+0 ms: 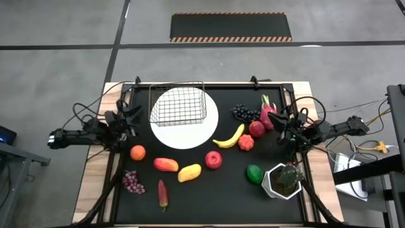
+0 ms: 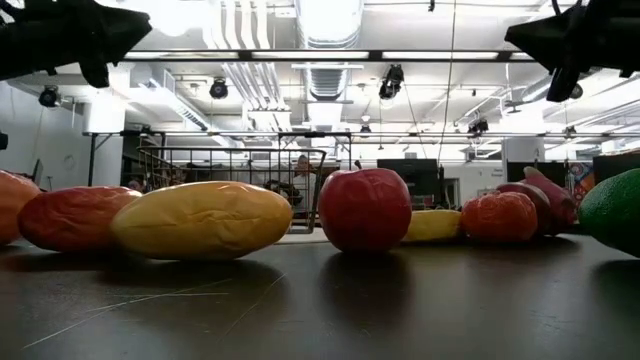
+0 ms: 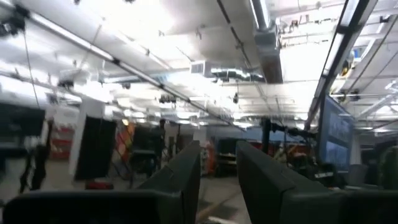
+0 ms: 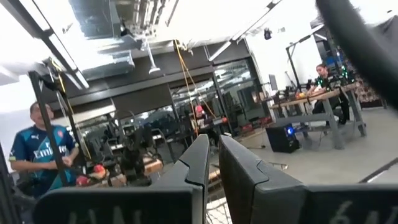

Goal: Build produce basket
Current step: Put the red apple into the wire basket

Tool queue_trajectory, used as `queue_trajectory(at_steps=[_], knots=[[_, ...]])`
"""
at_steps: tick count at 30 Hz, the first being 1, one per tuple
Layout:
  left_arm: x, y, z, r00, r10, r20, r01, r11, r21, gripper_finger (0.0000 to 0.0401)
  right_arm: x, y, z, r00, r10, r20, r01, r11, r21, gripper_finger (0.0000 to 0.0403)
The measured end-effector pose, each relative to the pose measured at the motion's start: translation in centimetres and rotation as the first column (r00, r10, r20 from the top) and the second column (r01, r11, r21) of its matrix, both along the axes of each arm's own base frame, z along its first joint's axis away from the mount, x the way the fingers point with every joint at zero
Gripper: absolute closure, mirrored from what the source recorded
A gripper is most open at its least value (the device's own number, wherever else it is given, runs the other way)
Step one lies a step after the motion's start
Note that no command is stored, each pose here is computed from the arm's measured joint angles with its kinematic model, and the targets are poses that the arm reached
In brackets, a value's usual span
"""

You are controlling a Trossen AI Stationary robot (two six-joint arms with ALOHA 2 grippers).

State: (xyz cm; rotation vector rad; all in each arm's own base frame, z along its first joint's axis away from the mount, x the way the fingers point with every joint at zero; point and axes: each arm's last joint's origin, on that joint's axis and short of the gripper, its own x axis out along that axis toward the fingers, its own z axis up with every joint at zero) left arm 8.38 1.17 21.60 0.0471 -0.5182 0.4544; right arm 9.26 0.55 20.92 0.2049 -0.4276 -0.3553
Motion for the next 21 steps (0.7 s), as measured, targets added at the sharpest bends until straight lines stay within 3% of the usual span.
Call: queue_trajectory(at_steps=[4,10,21], knots=[[-0.6,0.0,0.9,0.996,0.046,0.075,-0.051,0.997,0.066,0.0315,0.2,0.1,0.7,0.999,-0.013,0.048,0.015,0.999,-0.043,0.0376],[-1.2,0.0,1.6,0.985,0.059,0.165,-0.073,0.994,0.079,0.0315,0.9,0.4,1.4,0.993,-0.008,0.115,0.022,0.993,-0.116,0.0376],[-0.9,0.0,1.4,0.988,0.056,0.144,-0.068,0.995,0.075,0.0315,6.4,1.7,4.3,0.993,-0.074,-0.09,0.046,0.958,-0.285,0.0376]])
